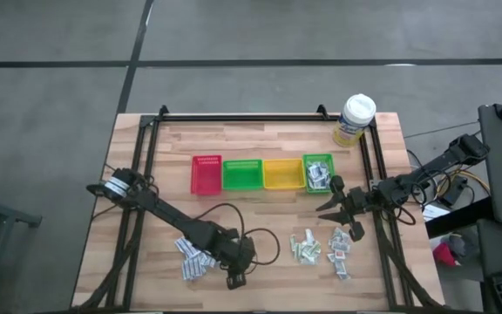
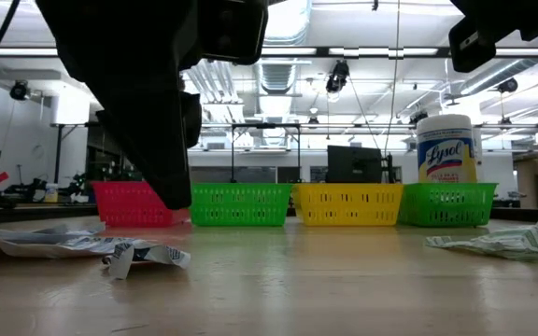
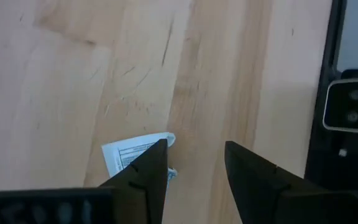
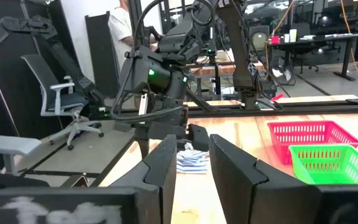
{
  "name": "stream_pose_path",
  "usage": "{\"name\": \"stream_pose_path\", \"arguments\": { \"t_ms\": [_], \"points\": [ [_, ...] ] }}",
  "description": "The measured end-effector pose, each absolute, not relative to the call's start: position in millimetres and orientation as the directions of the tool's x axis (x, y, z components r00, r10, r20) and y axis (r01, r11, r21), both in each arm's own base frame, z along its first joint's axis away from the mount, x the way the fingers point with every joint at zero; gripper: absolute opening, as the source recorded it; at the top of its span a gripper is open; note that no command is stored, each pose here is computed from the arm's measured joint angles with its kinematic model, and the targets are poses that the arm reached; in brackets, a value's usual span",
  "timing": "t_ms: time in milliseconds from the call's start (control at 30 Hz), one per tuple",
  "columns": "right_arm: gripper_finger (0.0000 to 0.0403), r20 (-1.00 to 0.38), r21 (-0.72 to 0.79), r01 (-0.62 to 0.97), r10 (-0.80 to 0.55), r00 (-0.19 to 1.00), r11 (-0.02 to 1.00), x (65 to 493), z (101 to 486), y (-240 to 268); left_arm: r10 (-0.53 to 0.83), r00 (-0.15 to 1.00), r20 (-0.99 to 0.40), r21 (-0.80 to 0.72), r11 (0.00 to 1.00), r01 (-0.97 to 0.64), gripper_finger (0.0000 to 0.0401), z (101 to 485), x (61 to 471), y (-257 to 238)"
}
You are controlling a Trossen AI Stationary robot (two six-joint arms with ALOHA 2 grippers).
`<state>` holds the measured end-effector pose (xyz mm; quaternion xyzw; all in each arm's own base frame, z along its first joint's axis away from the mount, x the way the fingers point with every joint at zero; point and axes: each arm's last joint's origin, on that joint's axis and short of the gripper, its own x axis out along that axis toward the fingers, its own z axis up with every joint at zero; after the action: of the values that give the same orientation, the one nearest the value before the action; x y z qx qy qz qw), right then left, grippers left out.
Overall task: Pick & Place First Aid Supplies
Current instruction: Put the blue alcohol pad into the right green bin
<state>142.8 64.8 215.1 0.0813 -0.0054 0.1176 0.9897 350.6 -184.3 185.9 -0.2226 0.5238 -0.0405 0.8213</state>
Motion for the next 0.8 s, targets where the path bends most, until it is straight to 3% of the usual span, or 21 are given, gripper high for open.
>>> {"name": "stream_pose_path", "arguments": {
  "t_ms": [367,800],
  "points": [
    [0.0082,0.030,0.160,-0.235,0.234,0.972,0.959,142.8,215.1,64.8,-0.298,0.447,-0.843,-0.354,0.934,-0.044,0.0151,185.3,348.2,-189.0],
    [0.0096,0.030,0.160,-0.237,0.235,0.971,0.958,142.7,215.2,64.9,-0.257,0.455,-0.852,-0.324,0.943,-0.073,0.0151,180.8,342.8,-194.2]
  ]
}}
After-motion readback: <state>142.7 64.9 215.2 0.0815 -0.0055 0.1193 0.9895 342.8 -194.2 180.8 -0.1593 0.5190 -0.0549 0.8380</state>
